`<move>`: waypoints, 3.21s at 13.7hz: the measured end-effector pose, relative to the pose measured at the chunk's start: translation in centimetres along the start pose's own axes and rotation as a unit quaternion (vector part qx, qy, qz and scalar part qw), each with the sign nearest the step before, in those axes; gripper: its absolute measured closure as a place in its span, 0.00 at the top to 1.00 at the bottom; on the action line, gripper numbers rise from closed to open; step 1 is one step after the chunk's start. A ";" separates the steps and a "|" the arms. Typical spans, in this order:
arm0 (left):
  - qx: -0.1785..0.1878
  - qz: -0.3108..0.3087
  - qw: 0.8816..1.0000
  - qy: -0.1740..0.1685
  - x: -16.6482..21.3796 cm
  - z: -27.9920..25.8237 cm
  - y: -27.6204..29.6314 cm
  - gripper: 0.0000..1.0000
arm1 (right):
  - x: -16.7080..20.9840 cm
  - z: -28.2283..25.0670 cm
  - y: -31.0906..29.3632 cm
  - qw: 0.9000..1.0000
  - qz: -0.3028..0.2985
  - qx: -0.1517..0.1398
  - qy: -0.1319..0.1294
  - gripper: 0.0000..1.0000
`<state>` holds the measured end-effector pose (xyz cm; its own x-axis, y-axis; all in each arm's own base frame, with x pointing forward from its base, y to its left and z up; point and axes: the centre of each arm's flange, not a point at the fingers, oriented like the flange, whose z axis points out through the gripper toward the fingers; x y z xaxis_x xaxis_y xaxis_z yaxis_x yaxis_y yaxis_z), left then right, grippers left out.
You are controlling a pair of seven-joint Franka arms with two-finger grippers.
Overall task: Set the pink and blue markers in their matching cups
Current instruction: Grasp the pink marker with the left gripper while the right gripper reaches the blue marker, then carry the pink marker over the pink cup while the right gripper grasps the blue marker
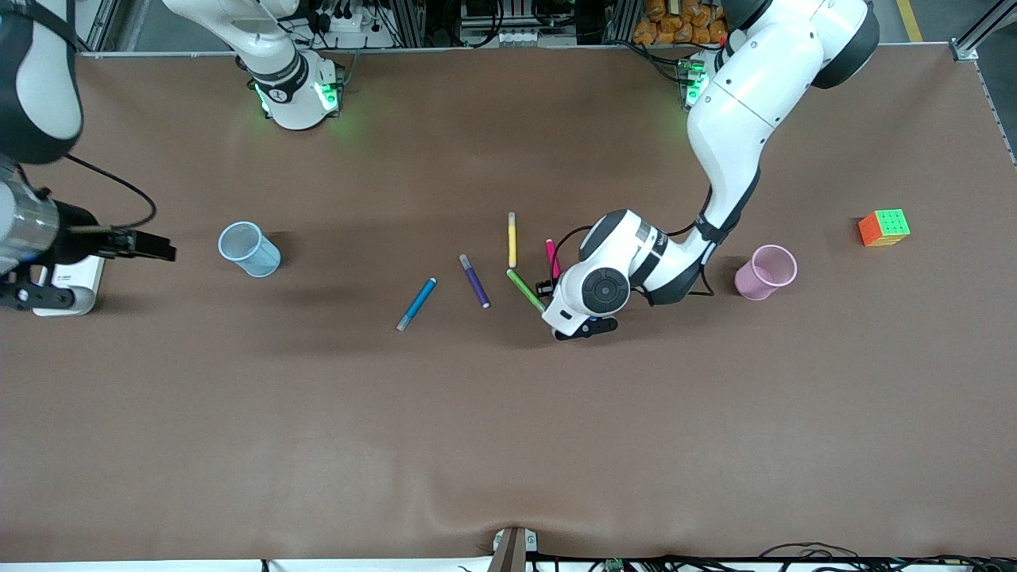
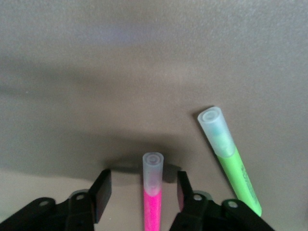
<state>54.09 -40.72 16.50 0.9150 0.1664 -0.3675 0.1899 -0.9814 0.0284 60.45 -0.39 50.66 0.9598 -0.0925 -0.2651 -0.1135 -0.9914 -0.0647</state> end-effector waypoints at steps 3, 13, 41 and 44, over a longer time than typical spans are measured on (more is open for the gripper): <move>-0.002 0.001 1.000 0.002 0.1 -0.2 0.1 0.23 | 2.2 4.2 -3.0 0.998 0.041 0.034 -0.023 1.00; 0.009 -0.004 0.997 0.071 1.1 -15.4 -4.2 0.17 | 2.5 18.5 -17.9 0.988 0.157 0.008 0.006 1.00; 0.120 0.410 0.893 0.143 -3.4 -26.9 -32.3 0.17 | 6.1 34.5 -26.1 0.978 0.206 0.014 0.020 0.27; 0.123 0.420 0.883 0.170 -2.7 -24.2 -34.5 0.17 | 6.2 34.4 -26.0 0.978 0.205 0.012 0.021 0.18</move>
<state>53.64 -4.99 39.01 0.7586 -0.6514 -0.0124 -0.6508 -0.7569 -0.0597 60.47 27.98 17.56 0.8415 -0.4871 -0.2339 -0.4975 -0.8673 0.0160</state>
